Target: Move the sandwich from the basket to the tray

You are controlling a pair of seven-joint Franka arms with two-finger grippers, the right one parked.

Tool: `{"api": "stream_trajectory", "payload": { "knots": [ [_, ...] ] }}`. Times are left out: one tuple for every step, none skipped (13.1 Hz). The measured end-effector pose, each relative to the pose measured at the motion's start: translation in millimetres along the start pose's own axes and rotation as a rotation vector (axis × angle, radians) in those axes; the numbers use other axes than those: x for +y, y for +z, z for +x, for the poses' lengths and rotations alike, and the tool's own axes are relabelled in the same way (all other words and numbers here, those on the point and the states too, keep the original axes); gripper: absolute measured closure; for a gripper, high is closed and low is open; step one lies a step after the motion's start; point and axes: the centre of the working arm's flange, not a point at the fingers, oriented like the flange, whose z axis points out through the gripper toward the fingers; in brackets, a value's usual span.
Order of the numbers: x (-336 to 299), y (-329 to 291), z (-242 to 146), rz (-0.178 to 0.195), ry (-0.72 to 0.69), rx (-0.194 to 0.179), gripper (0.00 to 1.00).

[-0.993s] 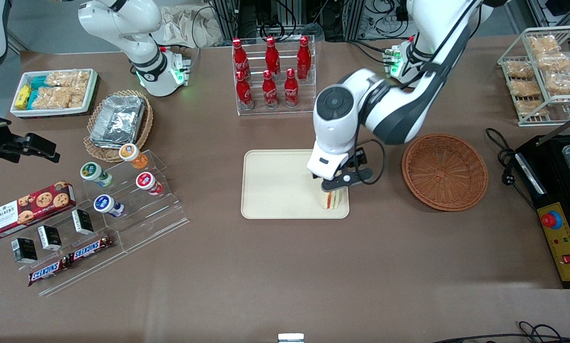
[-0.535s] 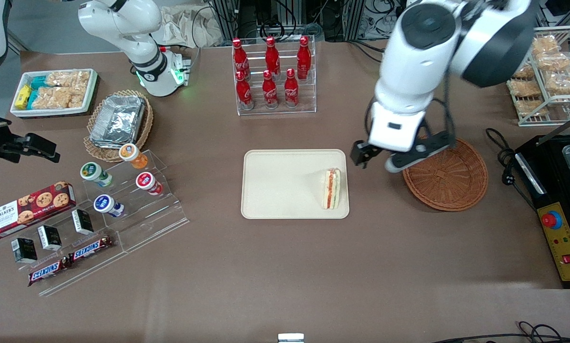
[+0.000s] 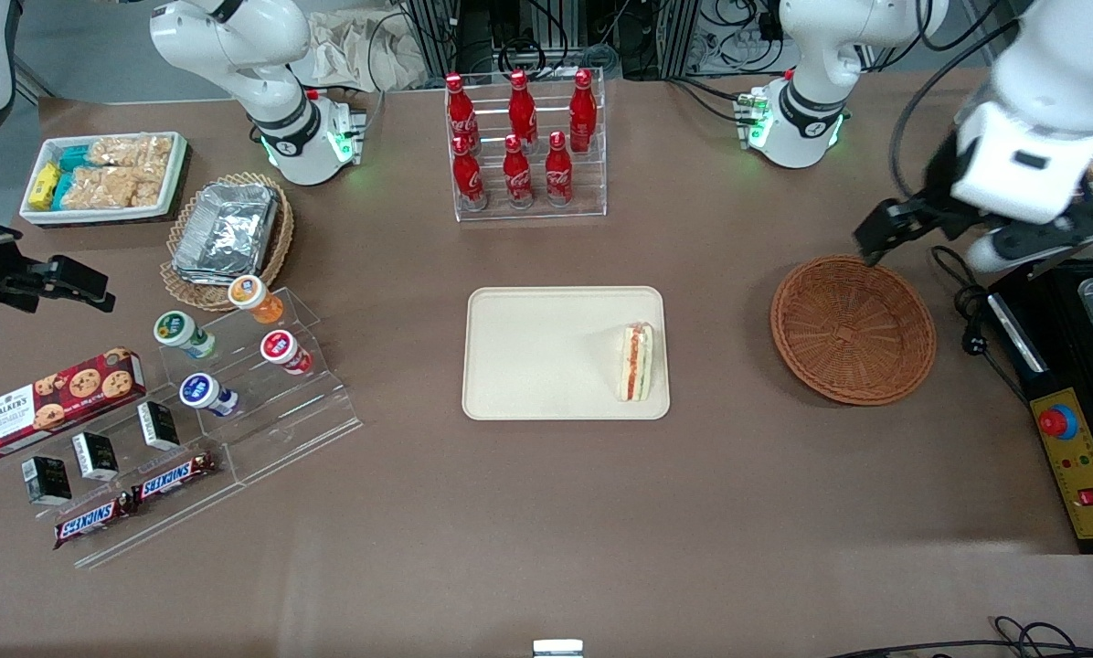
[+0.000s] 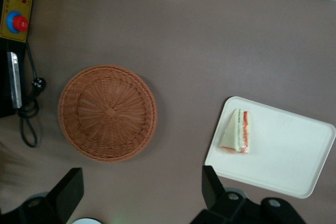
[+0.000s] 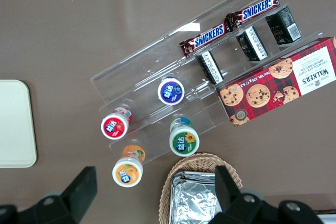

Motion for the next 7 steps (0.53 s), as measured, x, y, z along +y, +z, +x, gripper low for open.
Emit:
{"api": "stream_trajectory", "payload": {
  "knots": [
    [-22,2,2,-0.006,0.035,-0.011,0.0],
    [-42,6,2,-0.008,0.066,-0.02,0.0],
    [-58,9,2,-0.01,0.101,-0.028,0.0],
    [-72,10,2,-0.012,0.144,-0.034,0.0],
    [-85,11,2,-0.015,0.187,-0.043,0.0],
    [-97,12,2,-0.017,0.22,-0.052,0.0],
    [-102,13,2,-0.018,0.236,-0.056,0.0]
  ]
}}
